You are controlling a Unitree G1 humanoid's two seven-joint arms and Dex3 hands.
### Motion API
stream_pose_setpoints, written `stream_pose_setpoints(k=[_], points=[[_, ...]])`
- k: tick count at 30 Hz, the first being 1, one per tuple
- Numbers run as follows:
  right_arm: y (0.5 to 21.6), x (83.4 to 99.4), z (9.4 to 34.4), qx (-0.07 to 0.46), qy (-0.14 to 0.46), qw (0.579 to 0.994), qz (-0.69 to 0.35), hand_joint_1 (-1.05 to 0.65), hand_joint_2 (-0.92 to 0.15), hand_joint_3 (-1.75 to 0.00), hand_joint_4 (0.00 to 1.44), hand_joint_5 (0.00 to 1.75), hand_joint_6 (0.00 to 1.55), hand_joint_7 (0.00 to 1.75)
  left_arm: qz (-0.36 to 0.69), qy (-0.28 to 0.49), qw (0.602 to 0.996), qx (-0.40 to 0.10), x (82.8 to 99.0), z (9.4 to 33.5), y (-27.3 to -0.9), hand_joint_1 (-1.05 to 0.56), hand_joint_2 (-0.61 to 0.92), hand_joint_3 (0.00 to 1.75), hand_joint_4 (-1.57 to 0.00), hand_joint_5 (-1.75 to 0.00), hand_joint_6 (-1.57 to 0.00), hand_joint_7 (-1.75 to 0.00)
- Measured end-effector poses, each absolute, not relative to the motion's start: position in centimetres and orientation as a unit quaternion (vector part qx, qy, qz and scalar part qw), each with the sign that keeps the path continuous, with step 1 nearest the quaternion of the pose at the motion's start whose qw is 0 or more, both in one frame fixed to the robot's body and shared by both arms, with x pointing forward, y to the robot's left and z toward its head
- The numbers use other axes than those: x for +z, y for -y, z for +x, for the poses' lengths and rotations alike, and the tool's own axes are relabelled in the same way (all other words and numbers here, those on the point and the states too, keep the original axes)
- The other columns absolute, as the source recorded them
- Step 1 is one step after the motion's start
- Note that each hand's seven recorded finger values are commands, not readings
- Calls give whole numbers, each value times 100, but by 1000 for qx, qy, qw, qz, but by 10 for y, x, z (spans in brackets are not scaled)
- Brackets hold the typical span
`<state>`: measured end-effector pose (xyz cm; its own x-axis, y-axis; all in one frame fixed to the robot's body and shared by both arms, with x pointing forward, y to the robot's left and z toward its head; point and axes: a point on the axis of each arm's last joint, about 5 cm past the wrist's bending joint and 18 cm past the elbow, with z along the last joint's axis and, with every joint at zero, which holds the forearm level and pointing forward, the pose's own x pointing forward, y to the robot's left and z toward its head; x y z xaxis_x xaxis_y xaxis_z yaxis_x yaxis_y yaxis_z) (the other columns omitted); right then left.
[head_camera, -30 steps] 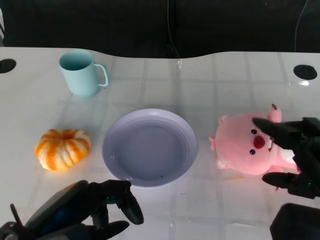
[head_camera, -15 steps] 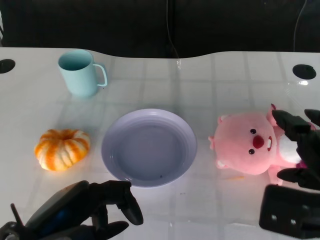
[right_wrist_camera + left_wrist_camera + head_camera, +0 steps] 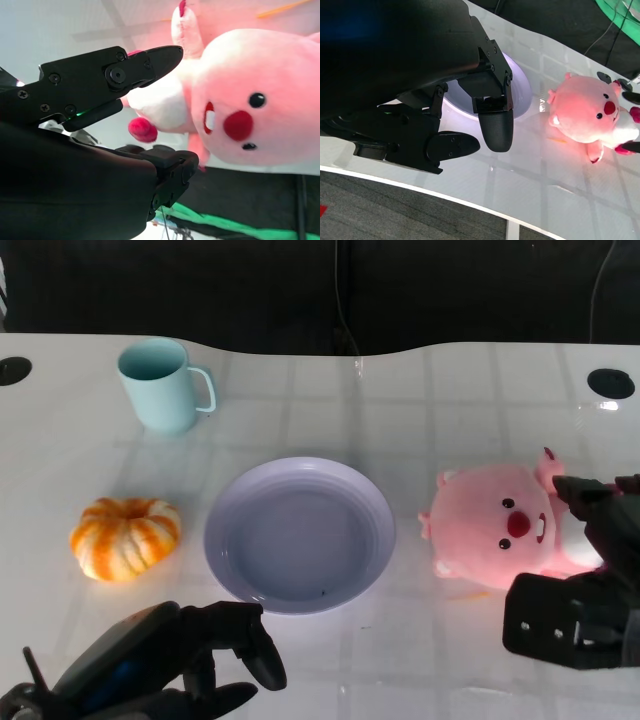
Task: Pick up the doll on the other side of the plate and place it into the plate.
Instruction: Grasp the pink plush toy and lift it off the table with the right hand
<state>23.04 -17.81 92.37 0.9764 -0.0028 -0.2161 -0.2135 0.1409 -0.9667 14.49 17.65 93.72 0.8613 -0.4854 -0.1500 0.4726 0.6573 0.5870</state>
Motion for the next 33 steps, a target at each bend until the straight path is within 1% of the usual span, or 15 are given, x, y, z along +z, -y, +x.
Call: stream_pose_setpoints(k=[4,8,12,14,16,19,23,25,26,27,28,29,30,32,33], points=[[178,919,238,71,-97,753,-646,-65,-92,-2,0,31,19,1,322,10,910,-263,937,145,-176,-15,92,45,-64,-169,-65,-110],[175,911,246,83,-114,745,-652,-65,-92,-2,0,33,20,2,326,10,908,-262,937,145,-176,-15,92,45,-64,-168,-65,-110],[173,903,256,89,-131,753,-639,-63,-92,-1,1,35,23,3,326,9,908,-261,937,144,-176,-16,92,45,-65,-169,-66,-110],[171,900,263,95,-140,756,-633,-63,-92,-1,3,35,26,4,326,9,908,-262,937,144,-176,-16,92,45,-66,-172,-66,-110],[169,897,270,100,-147,753,-633,-63,-92,-2,11,25,31,2,326,10,908,-262,937,144,-176,-17,92,45,-67,-174,-66,-110],[166,894,282,108,-162,753,-628,-63,-92,-2,19,19,38,3,328,9,907,-263,937,144,-175,-18,92,45,-69,-175,-66,-110],[163,890,291,106,-160,755,-627,-61,-91,-1,33,18,52,5,327,9,907,-264,937,143,-174,-18,91,44,-73,-175,-66,-110],[162,886,292,94,-144,762,-624,-47,-92,-1,52,13,73,5,325,10,908,-264,936,143,-174,-17,91,45,-73,-175,-66,-111],[162,884,293,86,-135,769,-619,-42,-92,-1,58,12,79,5,324,11,908,-265,936,143,-174,-17,91,45,-72,-175,-66,-111],[162,882,292,76,-122,775,-616,-31,-91,-1,78,13,94,6,324,11,908,-266,936,143,-174,-17,91,45,-70,-174,-67,-112],[163,879,292,67,-109,780,-613,-27,-91,0,91,15,103,8,323,11,908,-266,936,142,-174,-17,91,46,-69,-174,-66,-112],[163,877,291,59,-91,783,-612,-25,-91,-1,101,18,108,8,323,10,908,-266,935,141,-174,-18,91,46,-68,-174,-66,-112],[164,876,290,54,-80,787,-610,-26,-92,-6,108,21,112,8,323,9,908,-266,935,141,-174,-17,91,46,-68,-174,-66,-112],[166,875,291,54,-69,786,-612,-26,-92,-11,114,24,114,8,324,9,908,-265,936,140,-175,-17,91,46,-68,-175,-66,-112],[167,876,291,54,-66,785,-614,-27,-92,-15,112,43,118,8,324,9,908,-264,936,140,-175,-17,91,46,-67,-174,-66,-112]])
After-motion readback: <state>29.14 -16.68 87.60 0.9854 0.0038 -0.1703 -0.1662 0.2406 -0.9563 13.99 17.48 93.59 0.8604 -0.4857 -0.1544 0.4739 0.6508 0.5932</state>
